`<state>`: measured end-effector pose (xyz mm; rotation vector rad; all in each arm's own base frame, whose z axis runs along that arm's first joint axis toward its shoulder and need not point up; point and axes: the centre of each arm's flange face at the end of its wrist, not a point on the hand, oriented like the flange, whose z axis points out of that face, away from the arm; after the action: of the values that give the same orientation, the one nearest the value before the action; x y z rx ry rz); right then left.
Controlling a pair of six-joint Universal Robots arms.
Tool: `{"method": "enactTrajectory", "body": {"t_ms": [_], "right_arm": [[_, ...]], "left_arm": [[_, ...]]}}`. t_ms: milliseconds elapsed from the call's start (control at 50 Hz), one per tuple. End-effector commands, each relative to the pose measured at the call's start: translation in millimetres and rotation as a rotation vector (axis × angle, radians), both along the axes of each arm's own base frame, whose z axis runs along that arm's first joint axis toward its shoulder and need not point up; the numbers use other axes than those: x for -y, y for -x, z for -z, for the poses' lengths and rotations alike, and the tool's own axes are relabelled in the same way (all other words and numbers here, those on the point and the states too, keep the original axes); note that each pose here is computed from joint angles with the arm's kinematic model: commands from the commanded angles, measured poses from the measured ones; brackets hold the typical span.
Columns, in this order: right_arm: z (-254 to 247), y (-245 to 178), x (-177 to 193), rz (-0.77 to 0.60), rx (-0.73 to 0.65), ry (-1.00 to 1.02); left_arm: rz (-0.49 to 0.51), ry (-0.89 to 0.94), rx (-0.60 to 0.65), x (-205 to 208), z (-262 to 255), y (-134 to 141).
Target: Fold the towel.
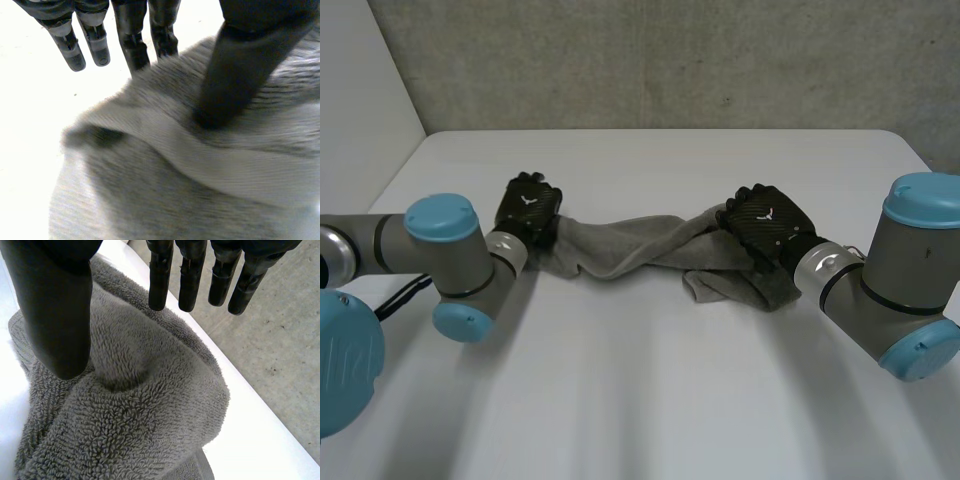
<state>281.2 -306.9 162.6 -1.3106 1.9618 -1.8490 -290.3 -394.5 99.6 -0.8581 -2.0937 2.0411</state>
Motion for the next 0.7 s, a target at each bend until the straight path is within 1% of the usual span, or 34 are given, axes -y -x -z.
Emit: {"method": "enactTrajectory", "body": {"t_ms": [20,60,120,160,180,220,240,280,340,380,400,440,560,600,640,680,700], "right_arm": [[1.5,0.0,0.0,0.0,-0.001,-0.004],[1.5,0.0,0.0,0.0,-0.001,-0.004],[1.5,0.0,0.0,0.0,-0.002,-0.003],[1.5,0.0,0.0,0.0,-0.002,-0.003],[1.6,0.0,-0.1,0.0,-0.003,-0.004],[2.0,0.1,-0.4,0.0,-0.003,-0.006],[1.4,0.1,-0.4,0.0,-0.003,-0.004],[1.4,0.2,-0.3,0.001,-0.003,-0.004],[0.8,-0.1,-0.7,0.001,-0.003,-0.003],[0.8,-0.1,-0.7,0.001,-0.003,-0.003],[0.3,-0.1,-0.7,0.001,-0.003,-0.001],[0.2,-0.1,-0.7,0.001,-0.004,0.0],[0.3,0.5,-0.2,0.004,-0.004,0.0],[0.8,0.5,-0.2,0.004,-0.005,-0.001],[0.8,0.5,-0.2,0.004,-0.005,-0.001],[0.8,0.0,-0.6,0.002,-0.005,-0.001],[0.7,0.1,-0.9,0.002,-0.005,-0.001]], "left_arm": [[-0.064,0.018,-0.001,10.5,-9.6,-17.9],[-0.054,0.029,-0.014,2.9,-27.1,-18.7],[-0.045,0.029,-0.019,-4.1,-34.7,-17.7],[-0.023,0.026,-0.03,-20.1,-46.4,-13.3],[-0.023,0.026,-0.03,-20.2,-46.4,-13.3],[0.009,0.031,-0.05,-39.1,-61.5,-4.4],[0.009,0.031,-0.05,-39.2,-61.6,-4.4],[0.034,0.021,-0.073,-56.0,-70.1,1.5],[0.043,0.005,-0.085,-62.7,-70.6,2.6],[0.084,-0.054,-0.107,-81.0,-65.8,8.4],[0.085,-0.055,-0.108,-81.1,-65.7,8.5],[0.118,-0.13,-0.123,-103.3,-60.4,15.4],[0.135,-0.221,-0.144,-125.8,-50.5,20.5],[0.161,-0.252,-0.169,-138.8,-47.4,28.9],[0.172,-0.26,-0.184,-143.0,-46.9,33.1],[0.172,-0.272,-0.196,-145.7,-44.4,36.6],[0.156,-0.274,-0.205,-145.7,-43.2,37.8]]}}
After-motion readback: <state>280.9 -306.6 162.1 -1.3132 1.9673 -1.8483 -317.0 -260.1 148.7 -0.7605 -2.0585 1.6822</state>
